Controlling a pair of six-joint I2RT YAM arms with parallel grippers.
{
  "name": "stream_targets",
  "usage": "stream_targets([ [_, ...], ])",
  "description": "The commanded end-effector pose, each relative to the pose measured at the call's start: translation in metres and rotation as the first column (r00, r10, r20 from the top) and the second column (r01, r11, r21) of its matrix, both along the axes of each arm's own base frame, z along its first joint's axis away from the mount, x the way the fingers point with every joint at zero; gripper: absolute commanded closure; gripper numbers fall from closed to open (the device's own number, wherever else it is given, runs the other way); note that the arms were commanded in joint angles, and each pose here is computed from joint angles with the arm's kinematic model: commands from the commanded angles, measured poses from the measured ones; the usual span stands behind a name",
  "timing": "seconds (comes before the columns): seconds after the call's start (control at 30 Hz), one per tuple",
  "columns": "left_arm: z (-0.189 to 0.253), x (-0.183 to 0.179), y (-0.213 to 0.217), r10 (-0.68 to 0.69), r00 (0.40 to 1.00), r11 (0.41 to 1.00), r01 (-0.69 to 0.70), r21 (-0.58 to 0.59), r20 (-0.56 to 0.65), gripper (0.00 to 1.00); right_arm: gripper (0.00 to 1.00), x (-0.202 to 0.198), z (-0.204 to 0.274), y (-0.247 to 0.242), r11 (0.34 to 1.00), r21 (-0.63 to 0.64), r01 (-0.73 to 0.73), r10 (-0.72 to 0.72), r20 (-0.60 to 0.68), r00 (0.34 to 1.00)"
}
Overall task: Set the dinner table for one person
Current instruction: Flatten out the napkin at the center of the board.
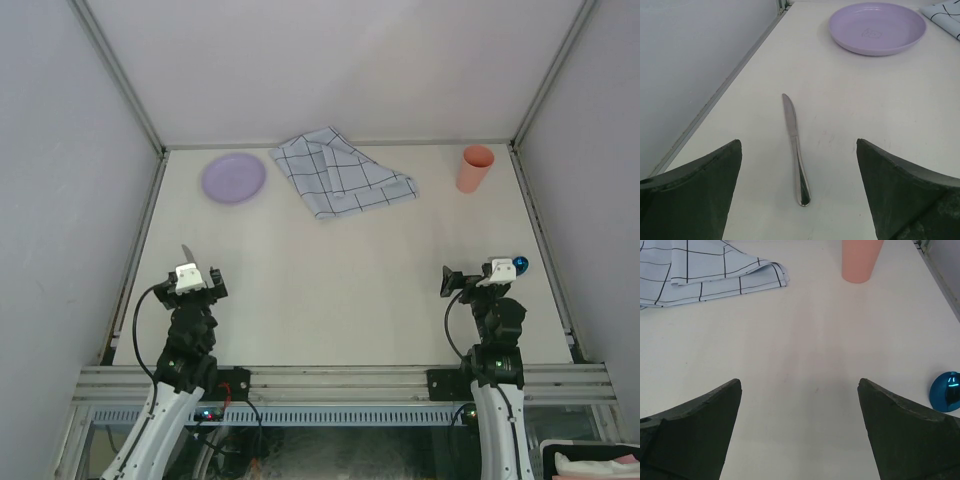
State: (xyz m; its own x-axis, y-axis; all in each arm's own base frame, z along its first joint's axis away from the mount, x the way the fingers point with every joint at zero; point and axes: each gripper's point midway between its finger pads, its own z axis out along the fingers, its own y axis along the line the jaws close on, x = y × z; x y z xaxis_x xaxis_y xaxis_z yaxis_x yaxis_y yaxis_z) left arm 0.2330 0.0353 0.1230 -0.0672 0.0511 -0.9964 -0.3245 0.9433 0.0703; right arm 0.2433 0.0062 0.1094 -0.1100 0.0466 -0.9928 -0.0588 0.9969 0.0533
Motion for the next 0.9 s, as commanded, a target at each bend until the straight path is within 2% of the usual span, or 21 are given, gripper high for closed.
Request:
stream_targets([
  [0.0,-0.011,0.003,-0.002,-0.009,0.995,0.999,0.013,-0.042,0.096,0.0,0.0,-0.002,-0.023,0.001,1.0,-0.005,-0.002,0.001,-0.048,0.999],
  [0.37,-0.011,0.003,-0.003,-0.013,0.995,0.999,0.016,-0.041,0.095,0.0,0.0,-0.002,-0.021,0.006,0.999,-0.02,-0.026,0.025,-0.046,0.999],
  [0.47,-0.01,0.003,-0.002,-0.01,0.995,0.999,0.014,-0.042,0.097,0.0,0.0,-0.004,-0.016,0.016,0.995,-0.038,-0.09,0.089,-0.036,0.995],
  [0.63,-0.01,0.003,-0.003,-0.011,0.995,0.999,0.015,-0.042,0.097,0.0,0.0,-0.016,0.001,0.048,0.95,-0.083,-0.302,0.298,-0.052,0.953],
  [0.73,-0.01,0.003,-0.002,-0.01,0.995,0.999,0.014,-0.043,0.097,0.04,0.0,-0.019,0.014,0.054,0.934,-0.086,-0.346,0.34,-0.068,0.938],
  [0.87,-0.01,0.003,-0.003,-0.012,0.995,0.999,0.016,-0.043,0.097,0.06,0.0,-0.015,0.059,0.057,0.91,-0.172,-0.377,0.38,-0.015,0.925],
])
